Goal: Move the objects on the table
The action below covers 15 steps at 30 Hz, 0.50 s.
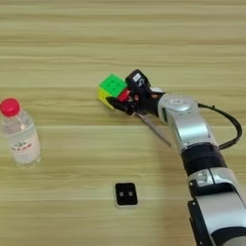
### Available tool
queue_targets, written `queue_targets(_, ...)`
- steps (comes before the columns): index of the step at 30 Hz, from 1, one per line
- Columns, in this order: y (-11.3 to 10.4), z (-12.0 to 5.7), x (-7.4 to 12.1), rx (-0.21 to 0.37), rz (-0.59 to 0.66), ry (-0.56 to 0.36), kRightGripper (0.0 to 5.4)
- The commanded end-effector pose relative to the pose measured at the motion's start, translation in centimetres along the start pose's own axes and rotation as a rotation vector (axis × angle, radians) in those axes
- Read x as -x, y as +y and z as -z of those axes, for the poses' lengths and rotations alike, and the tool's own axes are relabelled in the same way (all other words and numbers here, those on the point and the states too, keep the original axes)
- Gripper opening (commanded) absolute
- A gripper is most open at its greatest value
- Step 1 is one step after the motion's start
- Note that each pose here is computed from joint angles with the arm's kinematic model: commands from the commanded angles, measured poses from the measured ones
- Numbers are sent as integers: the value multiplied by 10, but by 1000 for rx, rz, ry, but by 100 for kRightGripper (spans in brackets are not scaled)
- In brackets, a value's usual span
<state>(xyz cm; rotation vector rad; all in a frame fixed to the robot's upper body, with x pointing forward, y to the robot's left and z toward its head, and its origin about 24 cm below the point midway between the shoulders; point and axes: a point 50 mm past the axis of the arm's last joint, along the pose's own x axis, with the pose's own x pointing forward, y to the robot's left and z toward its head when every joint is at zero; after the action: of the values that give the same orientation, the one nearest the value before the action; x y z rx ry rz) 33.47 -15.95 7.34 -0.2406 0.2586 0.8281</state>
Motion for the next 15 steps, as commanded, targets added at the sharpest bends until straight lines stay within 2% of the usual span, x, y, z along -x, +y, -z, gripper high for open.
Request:
queue_targets(1, -9, -42, 0, 94, 25, -125, 332)
queue_targets(9, -2, -36, -4, 86, -4, -111, 332)
queue_targets(15, 1, -24, -8, 78, -18, -66, 332)
